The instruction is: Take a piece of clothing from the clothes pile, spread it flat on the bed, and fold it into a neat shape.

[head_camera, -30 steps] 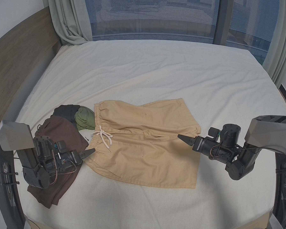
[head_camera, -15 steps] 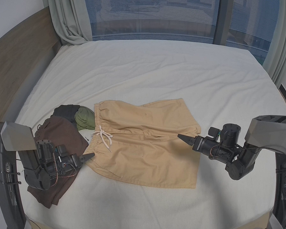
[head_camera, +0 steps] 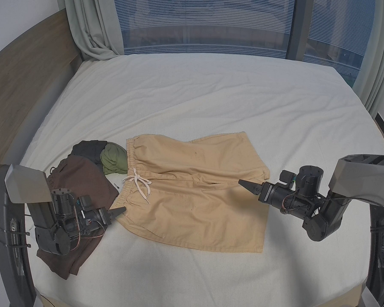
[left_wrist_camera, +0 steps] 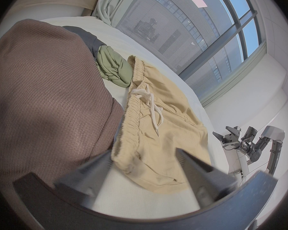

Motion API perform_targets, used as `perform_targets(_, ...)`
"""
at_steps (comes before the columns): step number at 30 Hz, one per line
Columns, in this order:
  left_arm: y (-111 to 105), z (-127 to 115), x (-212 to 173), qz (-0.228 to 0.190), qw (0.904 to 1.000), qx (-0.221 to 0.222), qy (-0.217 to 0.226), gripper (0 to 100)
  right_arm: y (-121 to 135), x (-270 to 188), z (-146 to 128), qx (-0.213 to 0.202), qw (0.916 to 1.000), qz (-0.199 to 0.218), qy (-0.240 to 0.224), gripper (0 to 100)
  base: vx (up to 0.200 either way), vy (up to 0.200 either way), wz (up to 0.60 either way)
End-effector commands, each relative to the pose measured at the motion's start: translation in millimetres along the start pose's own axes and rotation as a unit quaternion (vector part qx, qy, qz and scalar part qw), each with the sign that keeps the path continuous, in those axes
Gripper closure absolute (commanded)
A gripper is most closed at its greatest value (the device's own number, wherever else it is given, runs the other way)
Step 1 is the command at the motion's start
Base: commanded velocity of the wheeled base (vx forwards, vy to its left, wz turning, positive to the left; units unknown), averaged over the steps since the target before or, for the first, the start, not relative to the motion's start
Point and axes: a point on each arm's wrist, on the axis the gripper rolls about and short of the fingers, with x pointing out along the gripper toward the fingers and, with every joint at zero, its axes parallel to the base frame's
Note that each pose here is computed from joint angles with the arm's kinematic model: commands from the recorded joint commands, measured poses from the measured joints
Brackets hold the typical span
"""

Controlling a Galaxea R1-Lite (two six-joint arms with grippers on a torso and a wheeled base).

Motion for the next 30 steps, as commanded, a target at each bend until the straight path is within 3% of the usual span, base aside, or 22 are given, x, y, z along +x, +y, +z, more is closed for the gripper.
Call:
perform_targets(1, 1.5, 0.2, 1.4, 0.0, 1.0, 0.0, -0.001, 100, -0.6, 0.1, -1.2, 0.0, 1.0, -0.001, 0.002, 0, 0.0, 0.0, 0.0)
perform_targets(8, 2.6, 0.5, 0.4, 0.001, 1.0, -0.001, -0.003, 100, -2.4, -6.9, -7.8, 0.006, 0.9998, -0.011, 0.017, 0, 0.0, 0.0, 0.0)
perform_targets(18, -0.7, 4.3, 0.7, -0.008, 0.9999, 0.007, -0.013, 100, -11.4, -64.5, -43.5, 0.017, 0.9916, -0.074, 0.105, 0, 0.0, 0.0, 0.0)
perform_targets(30, -0.5, 5.6, 3.7, -0.01, 0.9998, 0.011, -0.017, 100, -25.8, -69.1, -75.0, 0.031, 0.9847, -0.091, 0.145, 0, 0.0, 0.0, 0.0)
